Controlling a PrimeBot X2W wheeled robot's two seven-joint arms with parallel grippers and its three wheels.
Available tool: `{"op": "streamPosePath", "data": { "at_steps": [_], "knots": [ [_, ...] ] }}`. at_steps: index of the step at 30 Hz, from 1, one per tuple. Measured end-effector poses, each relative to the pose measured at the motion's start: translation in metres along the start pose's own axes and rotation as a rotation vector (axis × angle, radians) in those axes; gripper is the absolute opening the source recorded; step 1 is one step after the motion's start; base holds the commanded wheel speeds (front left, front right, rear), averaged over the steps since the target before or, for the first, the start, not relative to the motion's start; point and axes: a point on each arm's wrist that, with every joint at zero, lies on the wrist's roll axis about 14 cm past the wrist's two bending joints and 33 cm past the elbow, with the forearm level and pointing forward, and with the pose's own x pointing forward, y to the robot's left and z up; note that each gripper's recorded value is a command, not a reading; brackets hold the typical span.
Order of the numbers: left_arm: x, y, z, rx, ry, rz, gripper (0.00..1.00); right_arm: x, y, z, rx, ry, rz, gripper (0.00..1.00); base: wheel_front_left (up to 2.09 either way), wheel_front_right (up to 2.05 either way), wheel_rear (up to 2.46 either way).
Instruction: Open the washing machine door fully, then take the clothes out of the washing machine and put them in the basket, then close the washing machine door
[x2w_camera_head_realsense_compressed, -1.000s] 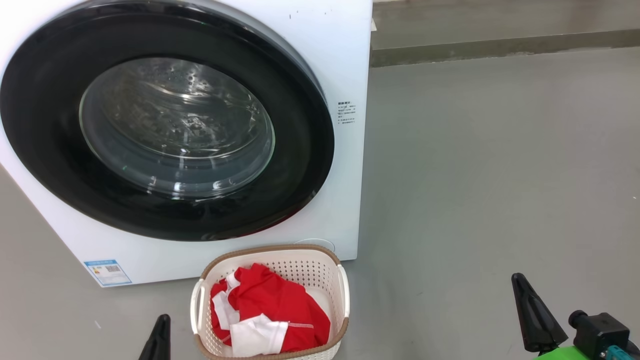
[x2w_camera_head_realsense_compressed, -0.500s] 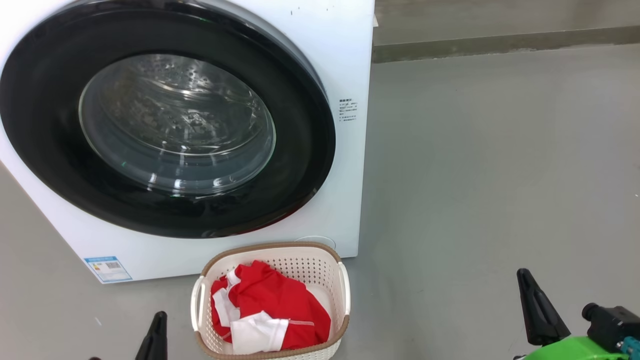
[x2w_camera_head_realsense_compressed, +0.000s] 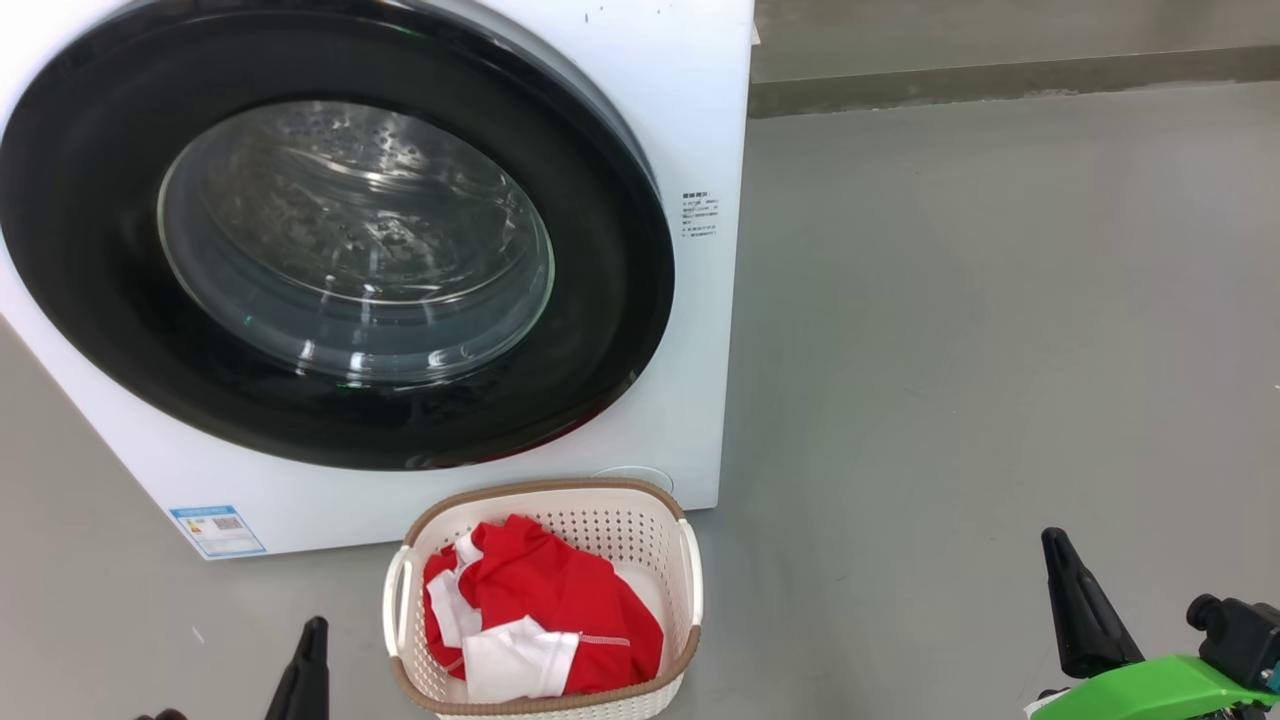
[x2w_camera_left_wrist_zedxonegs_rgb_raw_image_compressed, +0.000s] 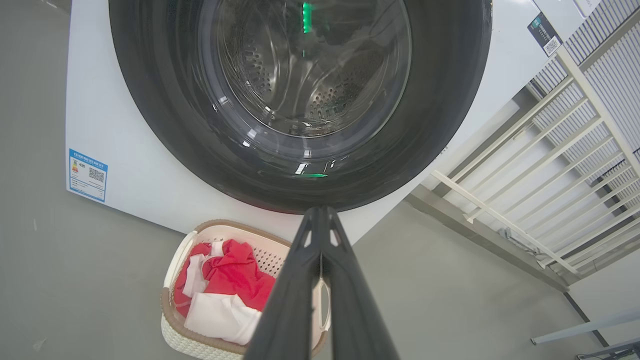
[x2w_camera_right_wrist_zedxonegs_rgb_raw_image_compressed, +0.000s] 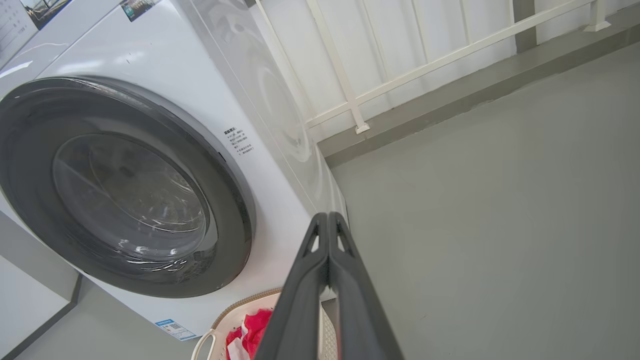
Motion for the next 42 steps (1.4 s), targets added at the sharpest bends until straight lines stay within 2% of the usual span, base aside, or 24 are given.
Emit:
{"op": "streamPosePath", "data": {
  "at_steps": [42],
  "knots": [
    [0.017, 0.002, 0.002, -0.453, 0.028, 0.029, 0.0, 0.018, -0.003, -0.005, 0.503, 0.048, -0.039, 0.0, 0.0, 0.0, 0.0]
  ]
}}
